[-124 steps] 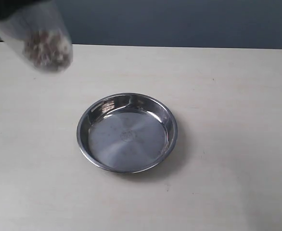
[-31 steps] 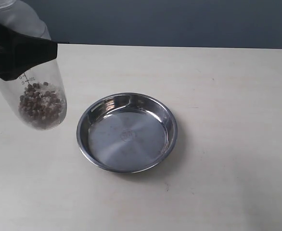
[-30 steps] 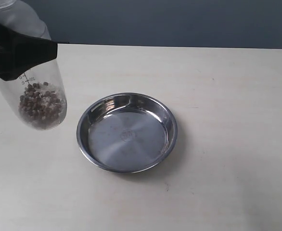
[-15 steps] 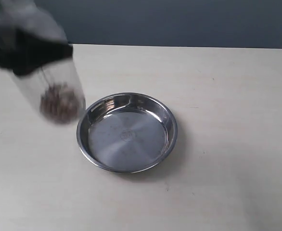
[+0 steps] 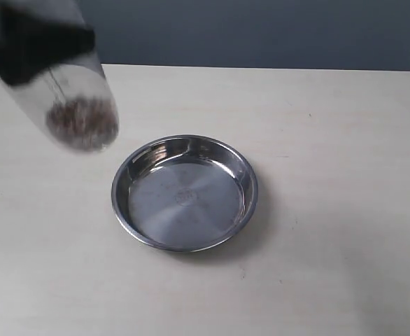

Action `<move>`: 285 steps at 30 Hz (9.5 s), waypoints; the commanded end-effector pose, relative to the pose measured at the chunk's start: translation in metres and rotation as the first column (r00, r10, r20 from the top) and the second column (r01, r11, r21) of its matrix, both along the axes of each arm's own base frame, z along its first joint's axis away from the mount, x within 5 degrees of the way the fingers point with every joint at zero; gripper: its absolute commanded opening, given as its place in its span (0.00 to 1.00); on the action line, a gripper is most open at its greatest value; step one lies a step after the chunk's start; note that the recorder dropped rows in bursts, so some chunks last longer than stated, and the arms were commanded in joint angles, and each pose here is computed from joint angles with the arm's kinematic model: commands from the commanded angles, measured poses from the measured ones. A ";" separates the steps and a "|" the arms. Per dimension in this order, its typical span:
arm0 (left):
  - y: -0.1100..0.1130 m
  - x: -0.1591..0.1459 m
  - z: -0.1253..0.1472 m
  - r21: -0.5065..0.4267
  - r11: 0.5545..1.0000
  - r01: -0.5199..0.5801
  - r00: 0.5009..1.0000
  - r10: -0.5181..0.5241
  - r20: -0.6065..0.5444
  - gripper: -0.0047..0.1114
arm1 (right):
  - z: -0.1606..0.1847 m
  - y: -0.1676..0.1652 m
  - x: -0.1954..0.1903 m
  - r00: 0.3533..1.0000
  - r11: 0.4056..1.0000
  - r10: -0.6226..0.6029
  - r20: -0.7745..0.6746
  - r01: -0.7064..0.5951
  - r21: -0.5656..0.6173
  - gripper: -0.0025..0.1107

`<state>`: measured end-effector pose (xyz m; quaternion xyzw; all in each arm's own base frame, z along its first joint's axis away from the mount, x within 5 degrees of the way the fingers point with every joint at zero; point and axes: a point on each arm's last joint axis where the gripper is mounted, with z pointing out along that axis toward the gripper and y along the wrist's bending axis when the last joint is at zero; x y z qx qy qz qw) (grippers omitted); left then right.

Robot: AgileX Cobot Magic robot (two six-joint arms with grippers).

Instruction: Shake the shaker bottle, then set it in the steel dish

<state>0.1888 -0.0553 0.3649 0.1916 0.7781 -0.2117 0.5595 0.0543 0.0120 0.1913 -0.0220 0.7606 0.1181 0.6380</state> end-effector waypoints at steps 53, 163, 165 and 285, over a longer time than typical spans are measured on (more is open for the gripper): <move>0.000 -0.036 -0.018 0.046 0.994 -0.100 0.990 0.095 0.108 0.04 | 0.001 0.000 0.000 1.000 1.000 -0.005 0.016 0.005 0.005 0.01; -0.079 0.158 -0.178 0.001 0.870 0.493 0.867 -0.491 -0.087 0.11 | 0.001 0.000 0.000 1.000 1.000 -0.005 0.015 0.005 0.004 0.01; -0.080 0.160 -0.181 0.000 0.870 0.493 0.866 -0.491 -0.092 0.15 | 0.001 0.000 0.000 1.000 1.000 -0.005 0.015 0.004 0.006 0.01; 0.038 -0.141 -0.017 -0.011 0.909 -0.417 0.860 0.398 0.319 0.04 | 0.001 0.000 0.000 1.000 1.000 -0.004 0.016 0.004 0.010 0.01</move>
